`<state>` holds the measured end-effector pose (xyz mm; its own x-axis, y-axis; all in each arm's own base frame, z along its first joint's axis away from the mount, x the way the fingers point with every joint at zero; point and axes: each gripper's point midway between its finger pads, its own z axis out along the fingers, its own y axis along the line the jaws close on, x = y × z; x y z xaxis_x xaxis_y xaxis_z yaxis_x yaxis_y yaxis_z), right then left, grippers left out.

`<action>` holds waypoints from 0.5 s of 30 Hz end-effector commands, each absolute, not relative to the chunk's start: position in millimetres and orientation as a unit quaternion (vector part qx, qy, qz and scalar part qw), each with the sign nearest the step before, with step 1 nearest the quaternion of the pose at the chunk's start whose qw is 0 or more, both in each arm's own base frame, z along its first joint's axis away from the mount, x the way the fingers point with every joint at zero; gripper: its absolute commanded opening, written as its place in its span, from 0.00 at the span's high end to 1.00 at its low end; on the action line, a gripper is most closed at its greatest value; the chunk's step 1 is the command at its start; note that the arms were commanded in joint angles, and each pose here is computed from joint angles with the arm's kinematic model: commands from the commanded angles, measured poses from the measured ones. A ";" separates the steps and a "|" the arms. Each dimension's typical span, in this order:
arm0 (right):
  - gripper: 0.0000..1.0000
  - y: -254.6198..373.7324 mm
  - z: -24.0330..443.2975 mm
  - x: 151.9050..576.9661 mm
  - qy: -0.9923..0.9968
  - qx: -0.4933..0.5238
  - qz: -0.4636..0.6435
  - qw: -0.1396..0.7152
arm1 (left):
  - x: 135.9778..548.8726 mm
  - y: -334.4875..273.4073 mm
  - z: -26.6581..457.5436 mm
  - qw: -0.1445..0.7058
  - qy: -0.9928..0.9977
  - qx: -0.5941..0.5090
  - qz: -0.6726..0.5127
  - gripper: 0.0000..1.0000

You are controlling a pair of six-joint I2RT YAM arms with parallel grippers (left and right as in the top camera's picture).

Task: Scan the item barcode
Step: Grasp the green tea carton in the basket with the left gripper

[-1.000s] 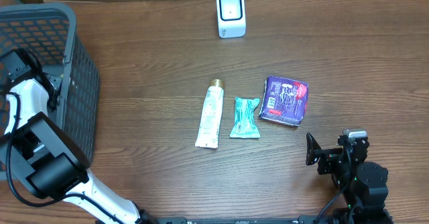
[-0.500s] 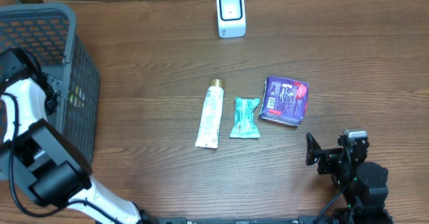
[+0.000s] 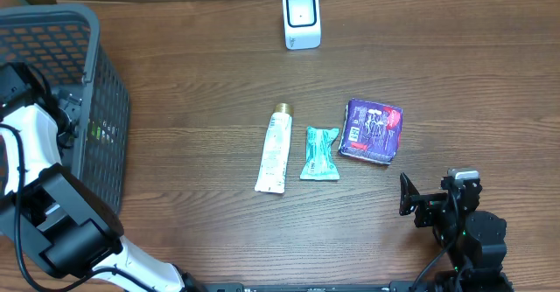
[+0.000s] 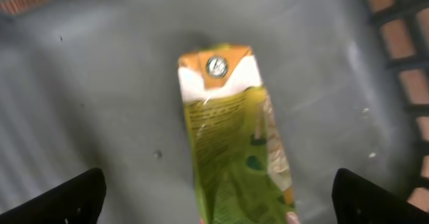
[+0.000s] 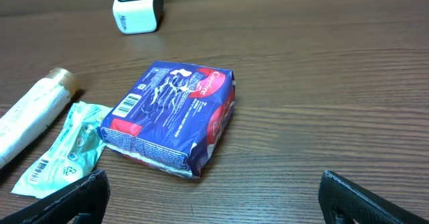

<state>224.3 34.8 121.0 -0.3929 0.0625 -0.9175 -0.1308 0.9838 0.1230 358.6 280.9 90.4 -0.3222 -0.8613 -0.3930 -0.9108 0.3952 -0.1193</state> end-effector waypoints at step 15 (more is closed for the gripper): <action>0.00 34.5 132.6 225.1 0.822 -0.021 0.086 0.563 | 373.1 278.7 43.1 0.161 0.826 -0.540 0.034 0.96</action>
